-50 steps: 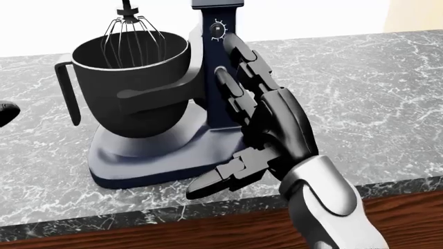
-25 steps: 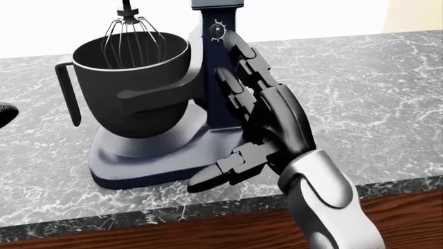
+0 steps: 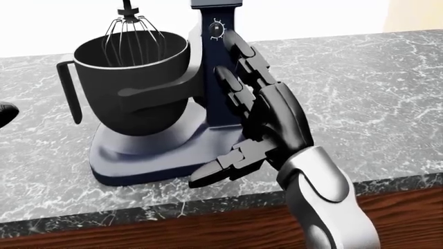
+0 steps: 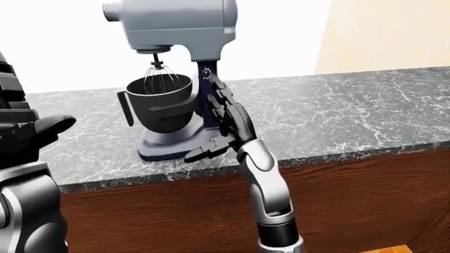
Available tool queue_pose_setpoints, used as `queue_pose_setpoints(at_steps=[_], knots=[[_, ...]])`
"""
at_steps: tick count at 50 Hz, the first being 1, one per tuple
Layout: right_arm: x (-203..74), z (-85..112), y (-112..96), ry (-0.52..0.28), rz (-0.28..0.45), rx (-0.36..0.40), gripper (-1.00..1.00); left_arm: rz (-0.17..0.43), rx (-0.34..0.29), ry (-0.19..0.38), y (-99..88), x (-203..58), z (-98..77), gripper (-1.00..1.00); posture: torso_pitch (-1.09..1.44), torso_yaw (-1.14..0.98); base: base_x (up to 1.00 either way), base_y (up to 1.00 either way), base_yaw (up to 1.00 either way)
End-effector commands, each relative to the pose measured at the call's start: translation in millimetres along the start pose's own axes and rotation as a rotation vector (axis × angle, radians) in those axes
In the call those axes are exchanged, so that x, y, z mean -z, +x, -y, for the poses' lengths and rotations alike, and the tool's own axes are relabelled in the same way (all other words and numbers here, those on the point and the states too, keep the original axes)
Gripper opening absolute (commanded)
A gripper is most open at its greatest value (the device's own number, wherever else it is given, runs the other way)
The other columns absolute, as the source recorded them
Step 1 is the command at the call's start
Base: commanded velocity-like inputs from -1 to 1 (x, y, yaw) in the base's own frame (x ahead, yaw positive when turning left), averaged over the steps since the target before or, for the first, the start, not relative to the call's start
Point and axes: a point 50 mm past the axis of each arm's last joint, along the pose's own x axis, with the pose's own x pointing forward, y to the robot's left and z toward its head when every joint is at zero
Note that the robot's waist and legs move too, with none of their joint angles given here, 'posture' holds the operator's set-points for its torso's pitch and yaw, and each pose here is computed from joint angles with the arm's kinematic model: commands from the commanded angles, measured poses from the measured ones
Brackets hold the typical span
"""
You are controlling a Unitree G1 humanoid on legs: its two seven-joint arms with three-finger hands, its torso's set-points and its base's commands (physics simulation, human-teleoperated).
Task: Open the stand mixer head.
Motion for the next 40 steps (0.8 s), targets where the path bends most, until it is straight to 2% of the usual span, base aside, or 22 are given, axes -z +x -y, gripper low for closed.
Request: queue_pose_setpoints(at_steps=[1, 28, 34, 40], knots=[[-14.1, -0.4, 2.6, -0.026, 0.068, -0.001, 1.00, 0.052, 0.029, -0.013, 3.1, -8.8, 5.2, 1.00, -0.30, 0.00, 0.00, 0.00, 0.00], [-8.8, 1.4, 5.2, -0.030, 0.058, -0.005, 1.00, 0.053, 0.024, -0.012, 4.3, -7.9, 3.5, 1.00, -0.30, 0.00, 0.00, 0.00, 0.00], [-16.2, 1.2, 1.1, -0.023, 0.075, 0.006, 1.00, 0.052, 0.025, -0.011, 3.6, -8.0, 3.6, 1.00, -0.30, 0.00, 0.00, 0.00, 0.00], [-34.7, -1.8, -5.8, -0.009, 0.119, 0.004, 1.00, 0.051, 0.023, -0.010, 3.6, -7.2, 2.9, 1.00, -0.30, 0.00, 0.00, 0.00, 0.00]])
